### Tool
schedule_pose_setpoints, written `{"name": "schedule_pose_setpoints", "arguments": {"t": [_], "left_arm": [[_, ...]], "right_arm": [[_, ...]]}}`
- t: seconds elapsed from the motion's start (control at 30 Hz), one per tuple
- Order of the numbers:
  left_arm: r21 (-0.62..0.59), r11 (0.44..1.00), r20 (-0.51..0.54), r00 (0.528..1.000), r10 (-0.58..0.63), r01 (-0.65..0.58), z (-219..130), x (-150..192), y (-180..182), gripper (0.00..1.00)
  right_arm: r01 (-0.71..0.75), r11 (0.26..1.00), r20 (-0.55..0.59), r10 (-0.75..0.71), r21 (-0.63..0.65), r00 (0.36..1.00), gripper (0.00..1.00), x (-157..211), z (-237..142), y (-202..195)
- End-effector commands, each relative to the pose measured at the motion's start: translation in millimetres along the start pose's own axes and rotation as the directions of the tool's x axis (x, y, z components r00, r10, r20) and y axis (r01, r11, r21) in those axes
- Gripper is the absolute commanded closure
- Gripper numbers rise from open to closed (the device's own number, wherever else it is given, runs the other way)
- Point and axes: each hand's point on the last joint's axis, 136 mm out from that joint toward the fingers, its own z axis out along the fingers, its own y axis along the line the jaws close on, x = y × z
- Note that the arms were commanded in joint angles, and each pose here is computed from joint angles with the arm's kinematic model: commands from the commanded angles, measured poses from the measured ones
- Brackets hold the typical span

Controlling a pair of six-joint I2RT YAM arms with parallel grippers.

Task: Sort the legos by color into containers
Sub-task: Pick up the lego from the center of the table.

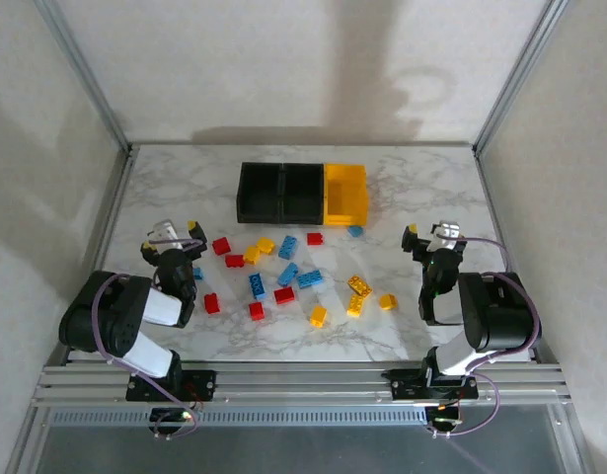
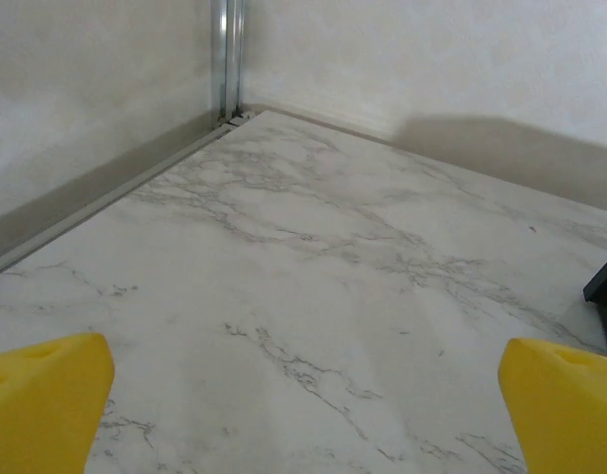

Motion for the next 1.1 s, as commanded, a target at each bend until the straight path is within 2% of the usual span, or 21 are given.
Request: {"name": "schedule_pose_setpoints", "arguments": {"t": [0.0,1.07], "left_arm": [[0.022,1.000,0.043,0.999,-0.020,0.019,1.1,-12.1,-4.8,0.01],[0.027,0.999,0.042,0.999,-0.023,0.022,1.4,-12.3,-4.7,0.01]], "right_arm": [[-0.010,1.000,0.030,0.010,-0.001,0.999,0.01,-9.6,2.9,0.2],[-0.019,1.000,0.029,0.018,0.020,0.999,0.01,-17.8,5.3,-2.4]]}}
